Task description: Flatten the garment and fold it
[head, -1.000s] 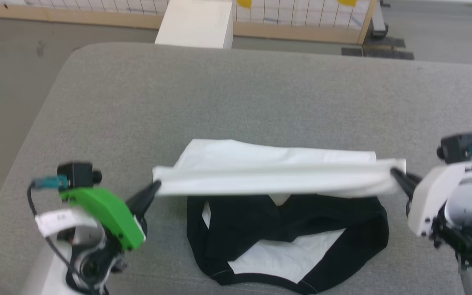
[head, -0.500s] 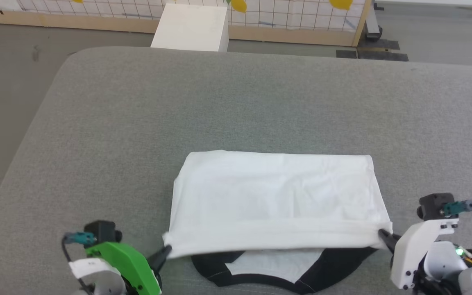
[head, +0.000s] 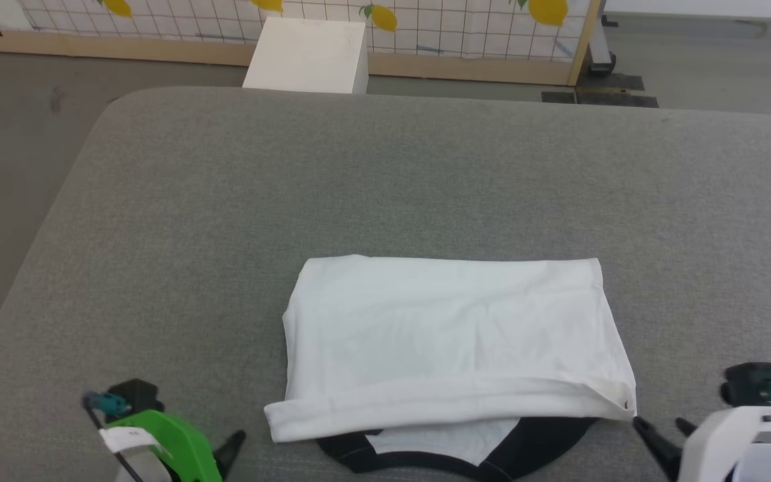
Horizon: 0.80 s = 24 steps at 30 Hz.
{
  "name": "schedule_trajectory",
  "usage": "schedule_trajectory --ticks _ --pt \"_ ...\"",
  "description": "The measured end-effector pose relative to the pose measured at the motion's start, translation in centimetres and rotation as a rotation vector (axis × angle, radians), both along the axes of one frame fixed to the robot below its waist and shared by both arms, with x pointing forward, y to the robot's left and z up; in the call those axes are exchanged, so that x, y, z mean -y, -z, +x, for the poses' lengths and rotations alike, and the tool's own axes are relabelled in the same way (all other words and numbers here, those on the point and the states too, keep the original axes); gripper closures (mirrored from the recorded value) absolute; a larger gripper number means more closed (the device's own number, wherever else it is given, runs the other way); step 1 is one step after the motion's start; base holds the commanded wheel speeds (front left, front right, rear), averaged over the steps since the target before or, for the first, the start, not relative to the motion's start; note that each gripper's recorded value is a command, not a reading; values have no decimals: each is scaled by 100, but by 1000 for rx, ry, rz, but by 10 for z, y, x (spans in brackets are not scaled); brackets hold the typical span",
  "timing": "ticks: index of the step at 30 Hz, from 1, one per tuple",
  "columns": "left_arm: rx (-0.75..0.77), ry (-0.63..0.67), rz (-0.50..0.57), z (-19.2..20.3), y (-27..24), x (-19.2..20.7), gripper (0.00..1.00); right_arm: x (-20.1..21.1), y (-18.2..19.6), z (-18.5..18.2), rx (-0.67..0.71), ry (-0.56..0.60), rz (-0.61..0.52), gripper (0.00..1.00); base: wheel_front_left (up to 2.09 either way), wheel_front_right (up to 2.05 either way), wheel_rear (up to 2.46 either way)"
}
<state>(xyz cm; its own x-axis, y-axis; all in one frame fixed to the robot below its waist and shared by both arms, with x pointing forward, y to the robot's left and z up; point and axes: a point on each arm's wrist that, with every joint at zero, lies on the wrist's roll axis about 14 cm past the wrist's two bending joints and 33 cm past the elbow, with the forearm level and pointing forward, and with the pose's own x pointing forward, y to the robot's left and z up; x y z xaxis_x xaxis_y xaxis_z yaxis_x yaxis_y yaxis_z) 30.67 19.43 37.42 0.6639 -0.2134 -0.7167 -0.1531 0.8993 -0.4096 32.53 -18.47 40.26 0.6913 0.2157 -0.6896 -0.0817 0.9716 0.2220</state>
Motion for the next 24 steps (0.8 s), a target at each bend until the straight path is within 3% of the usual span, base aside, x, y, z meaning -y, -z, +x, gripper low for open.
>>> schedule_trajectory --ticks 3,6,11,16,24 --pt "54 -36 34 10 -16 -14 0 16 -20 5 51 49 9 0 0 0 0" --pt "202 -103 51 30 -47 -29 0 30 -42 13 107 98 26 0 0 0 0" --pt "613 -206 162 66 -125 -54 0 34 -64 37 135 98 21 0 0 0 0" --pt "966 -238 296 80 -180 -56 0 28 -48 55 44 66 -11 0 0 0 0" --pt "1141 -192 413 93 -214 -35 0 -11 -3 74 -111 -50 -52 0 0 0 0"
